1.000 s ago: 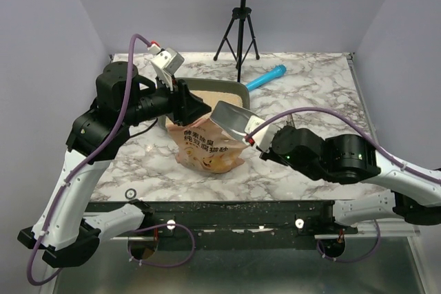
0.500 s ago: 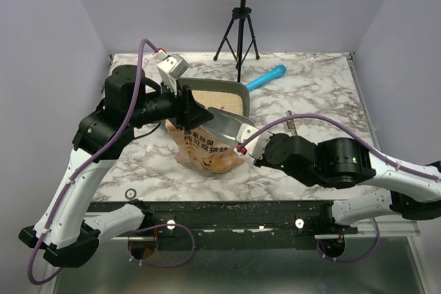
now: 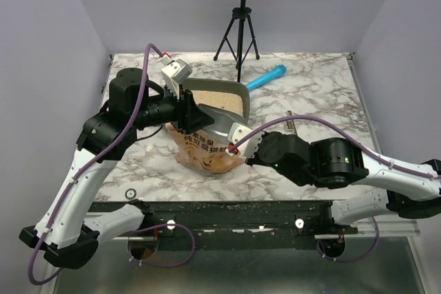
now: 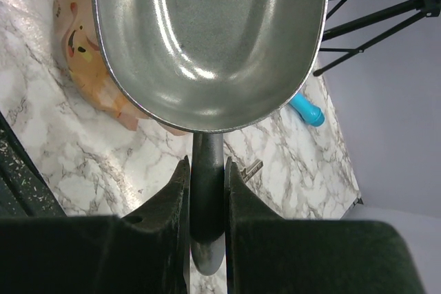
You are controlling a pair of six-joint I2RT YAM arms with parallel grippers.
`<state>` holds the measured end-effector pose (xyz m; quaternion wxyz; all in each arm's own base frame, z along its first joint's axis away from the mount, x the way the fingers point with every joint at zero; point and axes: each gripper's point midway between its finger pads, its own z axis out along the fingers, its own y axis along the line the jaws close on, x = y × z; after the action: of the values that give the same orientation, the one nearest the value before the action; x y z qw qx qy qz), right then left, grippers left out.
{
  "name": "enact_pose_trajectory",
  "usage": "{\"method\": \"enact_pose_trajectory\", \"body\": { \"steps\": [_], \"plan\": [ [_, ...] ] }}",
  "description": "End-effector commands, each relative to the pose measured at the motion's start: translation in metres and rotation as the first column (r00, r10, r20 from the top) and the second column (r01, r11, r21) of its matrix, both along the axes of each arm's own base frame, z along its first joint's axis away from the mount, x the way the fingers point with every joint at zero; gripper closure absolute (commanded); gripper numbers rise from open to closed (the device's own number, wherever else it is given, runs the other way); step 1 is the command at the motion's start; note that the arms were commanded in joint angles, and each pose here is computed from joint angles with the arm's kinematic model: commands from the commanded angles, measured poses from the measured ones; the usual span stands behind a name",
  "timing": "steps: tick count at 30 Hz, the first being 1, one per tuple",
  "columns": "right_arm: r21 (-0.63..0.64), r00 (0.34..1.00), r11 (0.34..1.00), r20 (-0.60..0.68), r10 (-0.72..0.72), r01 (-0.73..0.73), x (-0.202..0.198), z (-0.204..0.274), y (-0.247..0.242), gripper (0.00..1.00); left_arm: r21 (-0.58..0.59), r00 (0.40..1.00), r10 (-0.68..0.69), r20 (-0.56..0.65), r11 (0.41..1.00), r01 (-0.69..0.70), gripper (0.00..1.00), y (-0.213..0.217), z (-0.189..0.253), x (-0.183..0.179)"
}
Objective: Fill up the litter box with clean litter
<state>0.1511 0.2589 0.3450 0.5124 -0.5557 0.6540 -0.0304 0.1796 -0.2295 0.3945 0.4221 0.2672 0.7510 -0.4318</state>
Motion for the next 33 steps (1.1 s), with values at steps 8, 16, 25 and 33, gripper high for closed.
{"method": "enact_pose_trajectory", "body": {
  "steps": [8, 16, 25, 33],
  "plan": [
    [0.148, 0.999, 0.989, 0.032, -0.027, 0.022, 0.002, 0.021, 0.004, 0.75, -0.04, 0.997, 0.021, 0.069, 0.999, -0.018, 1.0, -0.001, 0.005, 0.005],
    [0.404, 0.994, 0.911, 0.026, -0.105, 0.086, 0.009, 0.053, -0.007, 0.25, -0.13, 0.942, 0.206, 0.264, 0.976, -0.177, 1.0, 0.027, 0.029, 0.016],
    [0.692, 0.977, 0.691, -0.12, -0.176, 0.21, 0.045, 0.11, -0.015, 0.22, -0.248, 0.916, 0.277, 0.292, 0.946, -0.207, 1.0, 0.039, 0.041, 0.031],
    [0.814, 0.964, 0.528, -0.266, -0.028, 0.24, 0.091, 0.122, -0.005, 0.21, -0.32, 0.941, 0.258, 0.22, 0.93, -0.18, 1.0, 0.05, 0.029, 0.062]
  ]
}}
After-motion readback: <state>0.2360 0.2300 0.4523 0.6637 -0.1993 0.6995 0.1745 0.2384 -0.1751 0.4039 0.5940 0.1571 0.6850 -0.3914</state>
